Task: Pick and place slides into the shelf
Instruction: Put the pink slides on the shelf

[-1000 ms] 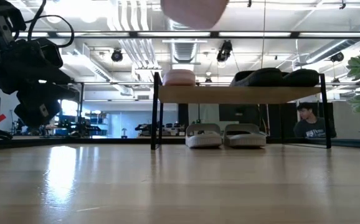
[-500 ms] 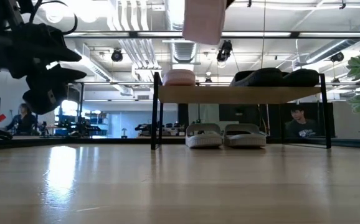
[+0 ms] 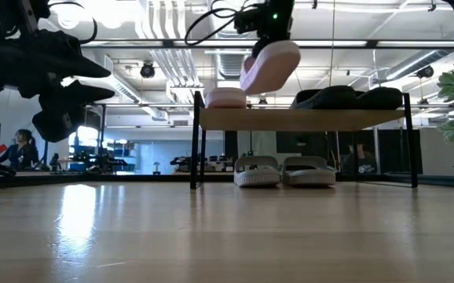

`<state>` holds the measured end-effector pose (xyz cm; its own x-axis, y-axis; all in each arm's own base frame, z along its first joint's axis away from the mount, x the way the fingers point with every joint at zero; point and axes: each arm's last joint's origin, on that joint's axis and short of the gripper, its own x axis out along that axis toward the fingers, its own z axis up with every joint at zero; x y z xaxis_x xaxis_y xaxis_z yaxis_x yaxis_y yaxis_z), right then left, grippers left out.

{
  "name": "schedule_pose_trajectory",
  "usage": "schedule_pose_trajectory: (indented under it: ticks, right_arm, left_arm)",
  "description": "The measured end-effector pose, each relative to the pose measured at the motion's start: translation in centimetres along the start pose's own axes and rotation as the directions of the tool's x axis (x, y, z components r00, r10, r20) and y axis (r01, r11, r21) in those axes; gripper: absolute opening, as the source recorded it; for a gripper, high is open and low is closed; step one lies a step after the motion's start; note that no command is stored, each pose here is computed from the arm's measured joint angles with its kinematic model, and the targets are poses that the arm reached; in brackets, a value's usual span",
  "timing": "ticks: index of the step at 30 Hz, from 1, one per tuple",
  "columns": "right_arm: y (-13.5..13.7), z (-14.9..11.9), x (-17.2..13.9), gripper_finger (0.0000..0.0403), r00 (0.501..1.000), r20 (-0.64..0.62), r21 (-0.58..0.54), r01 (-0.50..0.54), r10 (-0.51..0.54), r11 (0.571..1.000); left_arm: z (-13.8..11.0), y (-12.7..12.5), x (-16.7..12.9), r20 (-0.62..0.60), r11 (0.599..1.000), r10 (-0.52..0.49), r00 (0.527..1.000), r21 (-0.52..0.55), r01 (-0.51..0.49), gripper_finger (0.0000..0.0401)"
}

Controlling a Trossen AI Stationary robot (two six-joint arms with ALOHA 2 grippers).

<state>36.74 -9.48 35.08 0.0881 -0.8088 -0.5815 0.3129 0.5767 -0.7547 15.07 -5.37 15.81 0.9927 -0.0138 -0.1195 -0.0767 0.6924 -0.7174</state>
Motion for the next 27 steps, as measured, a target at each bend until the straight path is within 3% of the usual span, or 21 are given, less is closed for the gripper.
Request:
schedule_pose_trajectory:
  ticks: [11, 21, 27]
  right_arm:
    - [-0.4, -0.7, 2.5, 0.0009, 0.998, -0.043, 0.168, 0.043, -0.036, 0.985]
    - [2.4, -1.9, 4.6, 0.0009, 0.995, -0.097, 0.134, 0.03, -0.017, 0.991]
    - [2.5, -1.4, 4.8, 0.0009, 0.998, -0.055, 0.165, 0.007, 0.002, 0.986]
  left_arm:
    - [0.0, 0.0, 0.0, 0.005, 1.0, 0.004, 1.0, 0.0, -0.004, 0.0109]
    - [0.1, 0.2, 0.0, 0.021, 1.0, 0.021, 1.0, 0.0, -0.021, 0.0109]
    - [-0.1, 0.4, -0.1, 0.016, 1.0, 0.026, 1.0, 0.002, -0.026, 0.0109]
